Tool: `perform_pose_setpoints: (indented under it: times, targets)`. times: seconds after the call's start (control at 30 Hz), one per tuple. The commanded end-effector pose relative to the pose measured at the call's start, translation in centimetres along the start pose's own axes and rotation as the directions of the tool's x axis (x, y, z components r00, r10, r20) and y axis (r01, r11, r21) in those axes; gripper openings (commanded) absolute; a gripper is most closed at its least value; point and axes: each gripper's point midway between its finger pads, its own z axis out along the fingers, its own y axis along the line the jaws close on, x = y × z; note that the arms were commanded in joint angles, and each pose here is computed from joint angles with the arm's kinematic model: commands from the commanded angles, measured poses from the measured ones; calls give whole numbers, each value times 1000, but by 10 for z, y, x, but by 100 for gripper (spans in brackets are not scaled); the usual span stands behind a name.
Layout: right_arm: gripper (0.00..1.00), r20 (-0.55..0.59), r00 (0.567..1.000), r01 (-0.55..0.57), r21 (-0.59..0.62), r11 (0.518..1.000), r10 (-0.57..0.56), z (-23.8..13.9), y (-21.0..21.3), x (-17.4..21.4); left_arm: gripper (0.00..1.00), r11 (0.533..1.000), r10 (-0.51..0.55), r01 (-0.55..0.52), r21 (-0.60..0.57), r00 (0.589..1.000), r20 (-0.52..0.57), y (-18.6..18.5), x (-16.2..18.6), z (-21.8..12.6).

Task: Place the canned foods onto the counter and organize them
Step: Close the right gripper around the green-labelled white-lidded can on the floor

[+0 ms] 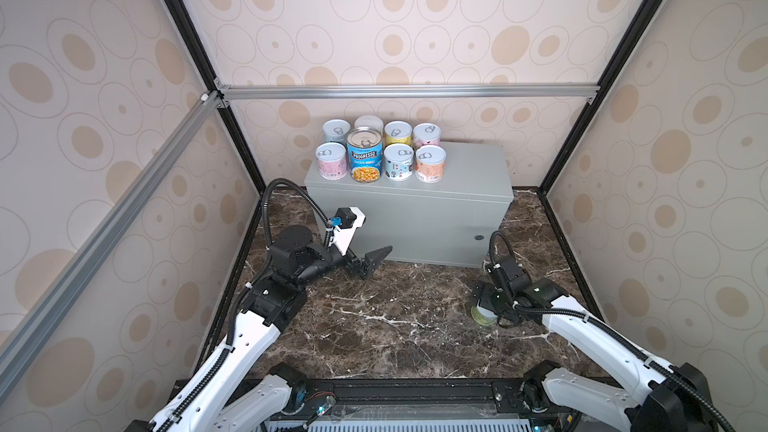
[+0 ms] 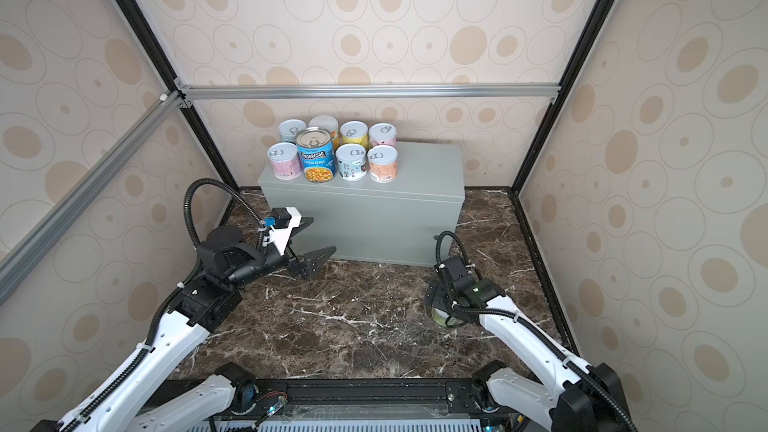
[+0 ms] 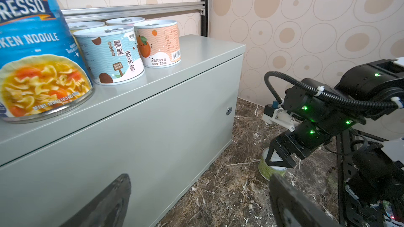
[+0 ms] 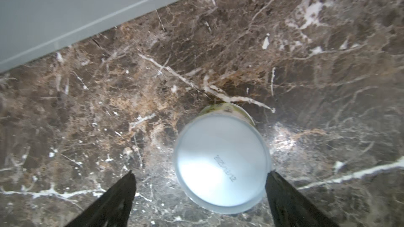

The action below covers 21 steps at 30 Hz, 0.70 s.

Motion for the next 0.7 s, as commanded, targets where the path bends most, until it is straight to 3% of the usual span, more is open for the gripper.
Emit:
perform_pose_setpoints:
  times: [0.0, 0.3, 0.67]
  targets:
    - [99, -46, 999, 5, 102, 995, 0, 6, -23, 15, 98, 1000, 22, -22, 17, 999, 36, -3, -12, -1]
    - [99, -2, 1000, 3, 63, 998, -3, 26, -12, 6, 98, 1000, 27, -27, 12, 999, 41, -4, -13, -3]
    - [81, 68, 997, 30, 103, 994, -37, 31, -15, -2, 98, 1000, 16, -17, 21, 999, 29, -2, -13, 3]
